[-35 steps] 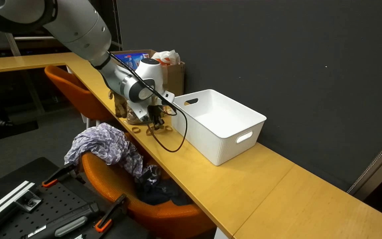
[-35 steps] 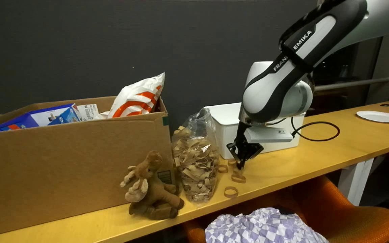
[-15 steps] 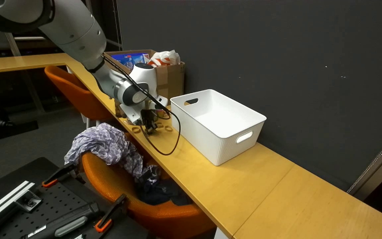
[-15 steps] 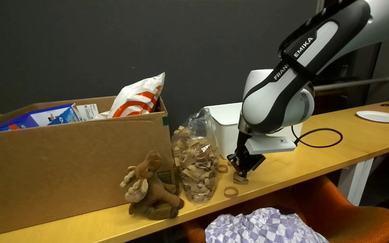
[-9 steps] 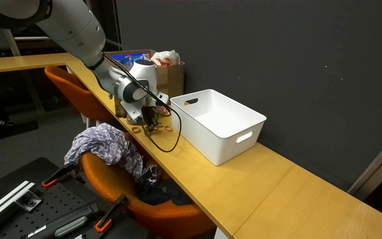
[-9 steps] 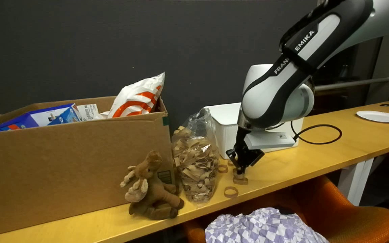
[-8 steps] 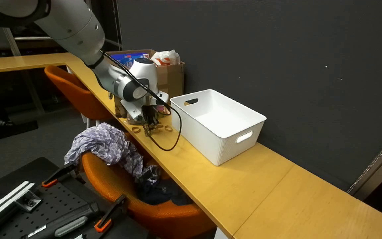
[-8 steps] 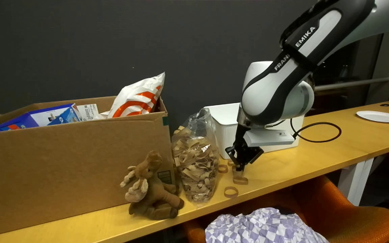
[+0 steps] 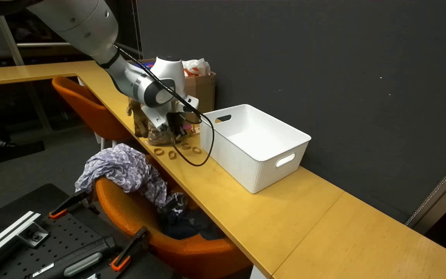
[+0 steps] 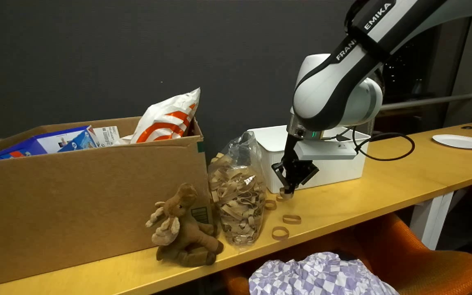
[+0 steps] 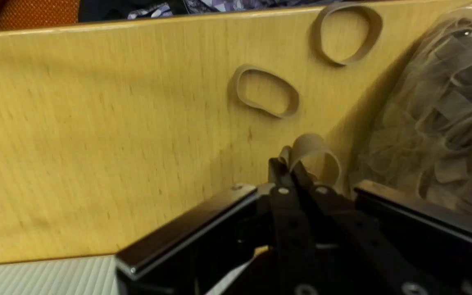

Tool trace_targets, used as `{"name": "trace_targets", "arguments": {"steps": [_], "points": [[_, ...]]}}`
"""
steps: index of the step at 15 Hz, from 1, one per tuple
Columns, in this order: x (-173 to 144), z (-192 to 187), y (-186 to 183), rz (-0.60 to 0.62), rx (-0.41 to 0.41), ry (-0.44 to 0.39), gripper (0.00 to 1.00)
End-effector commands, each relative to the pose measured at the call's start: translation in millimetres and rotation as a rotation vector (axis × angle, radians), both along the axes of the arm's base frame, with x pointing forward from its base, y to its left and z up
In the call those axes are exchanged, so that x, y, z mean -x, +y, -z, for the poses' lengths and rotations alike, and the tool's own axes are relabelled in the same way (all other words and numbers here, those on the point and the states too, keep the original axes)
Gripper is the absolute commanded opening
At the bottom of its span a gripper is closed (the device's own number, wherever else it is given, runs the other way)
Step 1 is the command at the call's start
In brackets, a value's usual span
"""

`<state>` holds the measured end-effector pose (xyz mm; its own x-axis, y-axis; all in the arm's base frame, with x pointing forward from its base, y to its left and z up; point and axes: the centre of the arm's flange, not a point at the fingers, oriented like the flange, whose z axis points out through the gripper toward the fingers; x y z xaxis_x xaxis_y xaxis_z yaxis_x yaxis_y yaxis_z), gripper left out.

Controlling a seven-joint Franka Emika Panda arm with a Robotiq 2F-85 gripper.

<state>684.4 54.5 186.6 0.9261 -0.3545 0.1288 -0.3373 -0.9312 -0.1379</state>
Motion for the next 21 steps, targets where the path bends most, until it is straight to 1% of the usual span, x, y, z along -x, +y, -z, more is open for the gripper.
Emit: {"name": "trace_targets", "arguments": {"steps": [1, 4, 5, 9, 12, 13, 15, 16, 17, 19, 20, 21], "points": [[6, 17, 3, 0.002, 0.016, 0.056, 0.01], [10, 29, 5, -0.005, 0.017, 0.081, 0.01], [11, 32, 5, -0.006, 0.017, 0.087, 0.23], [8, 50, -3, 0.006, 0.021, 0.107, 0.49], [8, 58, -7, 0.011, 0.024, 0.116, 0.72], [8, 60, -9, 0.010, 0.026, 0.115, 0.36], [8, 61, -11, 0.011, 0.027, 0.115, 0.32], [7, 59, -12, 0.012, 0.028, 0.114, 0.26], [7, 58, -14, 0.014, 0.028, 0.114, 0.17], [7, 57, -17, 0.019, 0.027, 0.113, 0.03], [7, 57, -18, 0.021, 0.026, 0.113, 0.00], [7, 57, -18, 0.021, 0.026, 0.111, 0.00]]}}
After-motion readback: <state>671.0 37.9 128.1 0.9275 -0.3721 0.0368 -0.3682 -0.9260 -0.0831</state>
